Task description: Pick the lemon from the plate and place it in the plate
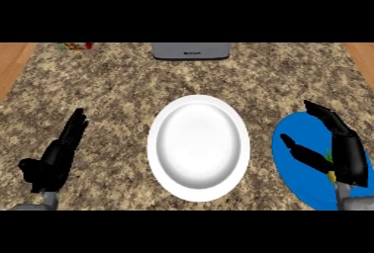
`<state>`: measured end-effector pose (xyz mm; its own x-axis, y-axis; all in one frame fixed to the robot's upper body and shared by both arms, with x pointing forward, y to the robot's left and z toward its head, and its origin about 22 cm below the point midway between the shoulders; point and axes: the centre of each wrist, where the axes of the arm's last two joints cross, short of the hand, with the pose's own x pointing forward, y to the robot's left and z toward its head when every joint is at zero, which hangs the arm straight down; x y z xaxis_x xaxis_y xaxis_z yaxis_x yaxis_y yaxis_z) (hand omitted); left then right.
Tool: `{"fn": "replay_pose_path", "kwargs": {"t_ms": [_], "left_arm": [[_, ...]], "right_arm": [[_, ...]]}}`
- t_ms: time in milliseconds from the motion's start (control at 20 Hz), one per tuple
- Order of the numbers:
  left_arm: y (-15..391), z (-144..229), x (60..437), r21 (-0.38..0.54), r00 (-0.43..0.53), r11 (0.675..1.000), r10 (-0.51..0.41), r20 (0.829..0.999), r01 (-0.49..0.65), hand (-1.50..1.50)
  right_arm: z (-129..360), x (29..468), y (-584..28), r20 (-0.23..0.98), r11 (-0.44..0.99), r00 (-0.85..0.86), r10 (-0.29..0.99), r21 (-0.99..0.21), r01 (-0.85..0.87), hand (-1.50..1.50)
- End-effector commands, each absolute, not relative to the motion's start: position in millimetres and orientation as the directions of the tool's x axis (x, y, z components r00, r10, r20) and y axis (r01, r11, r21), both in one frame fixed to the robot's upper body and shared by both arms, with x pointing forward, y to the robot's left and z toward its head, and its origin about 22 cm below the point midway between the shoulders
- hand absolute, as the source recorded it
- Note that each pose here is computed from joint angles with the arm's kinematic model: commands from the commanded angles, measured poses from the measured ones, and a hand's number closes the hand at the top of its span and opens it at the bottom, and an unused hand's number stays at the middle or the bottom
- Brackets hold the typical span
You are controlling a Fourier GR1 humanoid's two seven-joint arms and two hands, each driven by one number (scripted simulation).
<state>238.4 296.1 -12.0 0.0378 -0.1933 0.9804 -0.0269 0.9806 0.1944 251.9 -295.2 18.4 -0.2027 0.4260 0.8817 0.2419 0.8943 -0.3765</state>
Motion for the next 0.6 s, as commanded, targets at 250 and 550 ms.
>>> {"fn": "replay_pose_path", "kwargs": {"t_ms": [250, 550], "left_arm": [[314, -31, 242, 0.191, 0.048, 0.982, -0.19, 0.981, -0.014, 0.0], [300, -23, 249, 0.18, 0.051, 0.983, -0.179, 0.983, -0.019, 0.0]], "right_arm": [[7, 175, -302, 0.775, 0.772, -0.217, 0.594, -0.472, 0.427, -1.5], [25, 140, -328, 0.677, 0.625, -0.031, 0.735, -0.659, 0.418, -1.5]]}}
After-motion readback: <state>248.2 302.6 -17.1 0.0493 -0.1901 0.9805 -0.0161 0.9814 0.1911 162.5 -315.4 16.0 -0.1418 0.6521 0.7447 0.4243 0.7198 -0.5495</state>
